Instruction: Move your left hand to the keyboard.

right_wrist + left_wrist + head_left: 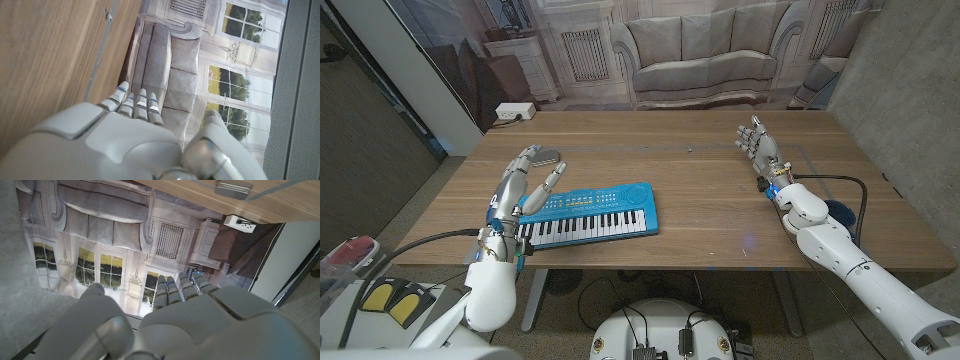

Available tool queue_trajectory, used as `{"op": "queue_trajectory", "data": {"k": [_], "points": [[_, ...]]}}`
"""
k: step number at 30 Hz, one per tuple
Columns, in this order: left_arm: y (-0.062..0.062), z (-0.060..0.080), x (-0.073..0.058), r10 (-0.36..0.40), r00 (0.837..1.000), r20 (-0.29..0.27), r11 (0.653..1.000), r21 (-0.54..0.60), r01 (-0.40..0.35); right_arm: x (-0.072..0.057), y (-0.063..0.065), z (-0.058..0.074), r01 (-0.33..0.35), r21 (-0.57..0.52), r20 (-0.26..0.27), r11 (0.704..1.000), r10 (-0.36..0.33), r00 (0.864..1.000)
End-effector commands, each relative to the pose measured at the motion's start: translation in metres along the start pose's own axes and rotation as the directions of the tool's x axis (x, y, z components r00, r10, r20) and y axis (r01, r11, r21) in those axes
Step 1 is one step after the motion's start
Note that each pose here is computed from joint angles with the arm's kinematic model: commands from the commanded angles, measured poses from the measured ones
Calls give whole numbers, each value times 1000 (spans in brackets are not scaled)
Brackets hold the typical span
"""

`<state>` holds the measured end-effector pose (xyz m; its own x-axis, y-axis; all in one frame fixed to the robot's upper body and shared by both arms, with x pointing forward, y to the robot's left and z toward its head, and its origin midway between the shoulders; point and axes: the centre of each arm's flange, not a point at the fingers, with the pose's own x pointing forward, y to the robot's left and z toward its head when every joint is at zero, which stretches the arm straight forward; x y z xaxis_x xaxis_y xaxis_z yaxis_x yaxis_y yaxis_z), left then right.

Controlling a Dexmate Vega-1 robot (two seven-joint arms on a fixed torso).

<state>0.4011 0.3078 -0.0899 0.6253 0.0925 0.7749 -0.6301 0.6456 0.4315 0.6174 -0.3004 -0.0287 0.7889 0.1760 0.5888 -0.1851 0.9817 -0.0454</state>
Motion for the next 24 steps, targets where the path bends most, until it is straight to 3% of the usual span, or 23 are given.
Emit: {"op": "queue_trajectory", "data": {"k": [1,24], "points": [[1,0,2,17,999,-39,988,152,-11,1,0,1,0,0,-1,1000,0,1000],[-1,1,12,-19,998,-60,965,259,34,-5,0,0,9,12,7,1000,-9,1000]]}}
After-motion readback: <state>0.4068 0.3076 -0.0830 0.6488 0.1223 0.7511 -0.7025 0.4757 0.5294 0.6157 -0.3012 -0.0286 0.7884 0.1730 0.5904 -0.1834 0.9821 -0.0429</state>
